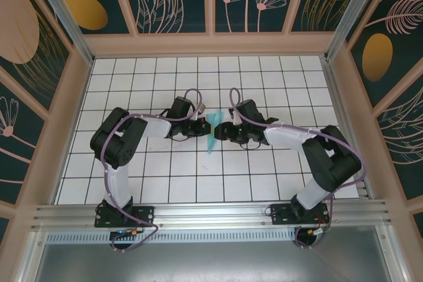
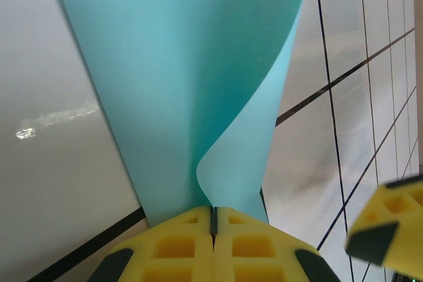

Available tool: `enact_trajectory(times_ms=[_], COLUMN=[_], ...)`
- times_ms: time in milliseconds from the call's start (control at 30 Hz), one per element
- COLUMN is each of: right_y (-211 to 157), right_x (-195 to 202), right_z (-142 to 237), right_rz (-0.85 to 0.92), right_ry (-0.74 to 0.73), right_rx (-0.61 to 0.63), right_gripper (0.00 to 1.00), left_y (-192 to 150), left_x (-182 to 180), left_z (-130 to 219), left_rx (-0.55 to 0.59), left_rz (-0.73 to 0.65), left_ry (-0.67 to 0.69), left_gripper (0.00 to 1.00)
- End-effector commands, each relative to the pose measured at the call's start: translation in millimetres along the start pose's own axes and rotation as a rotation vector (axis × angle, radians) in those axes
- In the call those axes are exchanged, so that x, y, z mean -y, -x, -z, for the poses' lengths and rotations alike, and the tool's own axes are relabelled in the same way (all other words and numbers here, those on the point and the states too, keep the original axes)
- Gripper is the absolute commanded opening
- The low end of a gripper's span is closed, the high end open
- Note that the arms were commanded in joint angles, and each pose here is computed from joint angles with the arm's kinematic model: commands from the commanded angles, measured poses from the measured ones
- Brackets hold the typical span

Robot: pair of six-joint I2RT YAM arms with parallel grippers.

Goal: Fold a paper plane with a square sheet of paper (fold left side to right side)

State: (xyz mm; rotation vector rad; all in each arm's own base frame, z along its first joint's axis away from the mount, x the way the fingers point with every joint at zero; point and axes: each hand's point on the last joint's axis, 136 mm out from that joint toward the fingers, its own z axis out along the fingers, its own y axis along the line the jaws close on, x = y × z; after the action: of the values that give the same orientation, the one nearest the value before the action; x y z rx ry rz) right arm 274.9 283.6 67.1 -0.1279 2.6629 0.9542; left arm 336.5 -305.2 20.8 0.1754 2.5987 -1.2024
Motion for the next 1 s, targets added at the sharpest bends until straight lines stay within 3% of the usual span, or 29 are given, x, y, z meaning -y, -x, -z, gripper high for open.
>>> enact_trajectory(times_ms=[0, 300, 967], right_y=[2, -18, -33], right_x=[0, -2, -3], right_z=[6, -13, -34], right_rz=[-0.043, -0.077, -0.049], right_ry=[-0.110, -0.276, -0.365], right_rx=[0.084, 0.037, -0.032], right_gripper=[0.65, 0.55, 0.26], left_y=[8, 9, 9], left_x=[4, 5, 6], left_z=[5, 6, 6], left_rx=[0.034, 0.039, 0.042], left_rz=[-0.029, -0.030, -0.031], left_ry=[-0.012, -0.016, -0.020], left_gripper=[0.01, 0.01, 0.00])
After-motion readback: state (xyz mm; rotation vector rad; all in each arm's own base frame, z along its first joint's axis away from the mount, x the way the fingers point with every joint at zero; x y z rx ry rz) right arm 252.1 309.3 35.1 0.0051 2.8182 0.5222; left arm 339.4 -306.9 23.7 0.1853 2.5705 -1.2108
